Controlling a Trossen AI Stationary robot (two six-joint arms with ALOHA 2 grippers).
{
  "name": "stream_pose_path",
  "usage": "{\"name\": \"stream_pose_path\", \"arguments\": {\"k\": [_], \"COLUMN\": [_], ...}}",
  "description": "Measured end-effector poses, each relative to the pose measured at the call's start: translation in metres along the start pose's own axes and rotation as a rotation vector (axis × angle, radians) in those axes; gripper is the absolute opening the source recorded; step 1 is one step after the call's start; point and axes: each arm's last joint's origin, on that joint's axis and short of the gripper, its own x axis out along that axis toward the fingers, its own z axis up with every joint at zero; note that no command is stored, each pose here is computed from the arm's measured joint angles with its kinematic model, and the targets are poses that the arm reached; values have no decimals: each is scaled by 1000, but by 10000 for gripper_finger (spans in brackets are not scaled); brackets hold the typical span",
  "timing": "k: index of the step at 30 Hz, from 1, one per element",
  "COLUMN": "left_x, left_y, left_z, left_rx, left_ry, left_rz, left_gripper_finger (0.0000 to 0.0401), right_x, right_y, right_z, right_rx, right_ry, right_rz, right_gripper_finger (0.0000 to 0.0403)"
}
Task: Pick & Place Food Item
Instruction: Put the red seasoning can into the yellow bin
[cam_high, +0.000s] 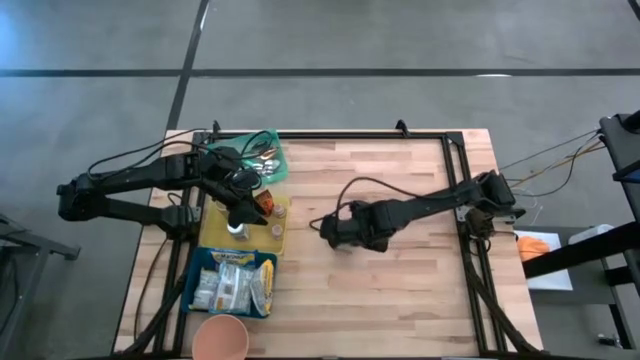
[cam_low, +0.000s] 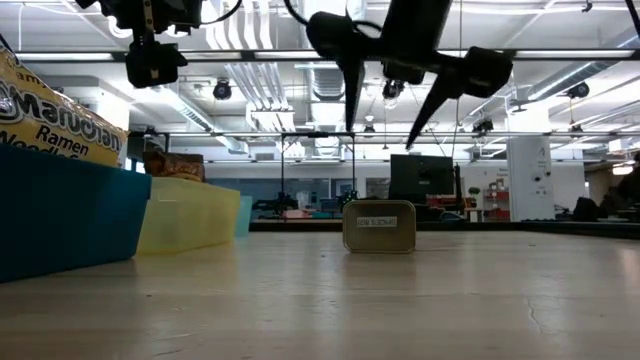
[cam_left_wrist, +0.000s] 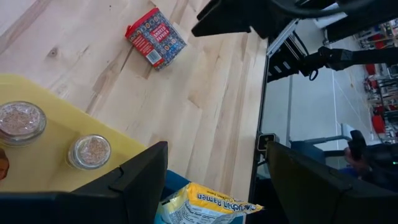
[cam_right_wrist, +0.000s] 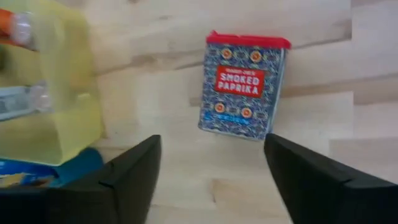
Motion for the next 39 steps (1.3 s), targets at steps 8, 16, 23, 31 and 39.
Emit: {"name": "stream_pose_path", "arguments": {"k": [8, 16, 23, 31, 39], "left_x": [0, 0, 0, 1, 1], "left_y": [0, 0, 0, 0, 1], "left_z": [0, 0, 0, 0, 0], "left_rx": [0, -1, -2, -5, -5], "left_ry": [0, 0, 0, 3, 3], "left_rz": [0, 0, 0, 2, 2], "left_gripper_finger": [277, 276, 276, 276, 276], "right_x": [20, 54, 75, 88, 94], "right_y": [8, 9, 13, 12, 9], "right_z": [24, 30, 31, 31, 28], "right_rx": [44, 112, 125, 74, 135], "right_ry": [105, 152, 168, 164, 217], "right_rz": [-106, -215, -259, -276, -337], "right_gripper_finger": [391, 371, 371, 371, 371]}}
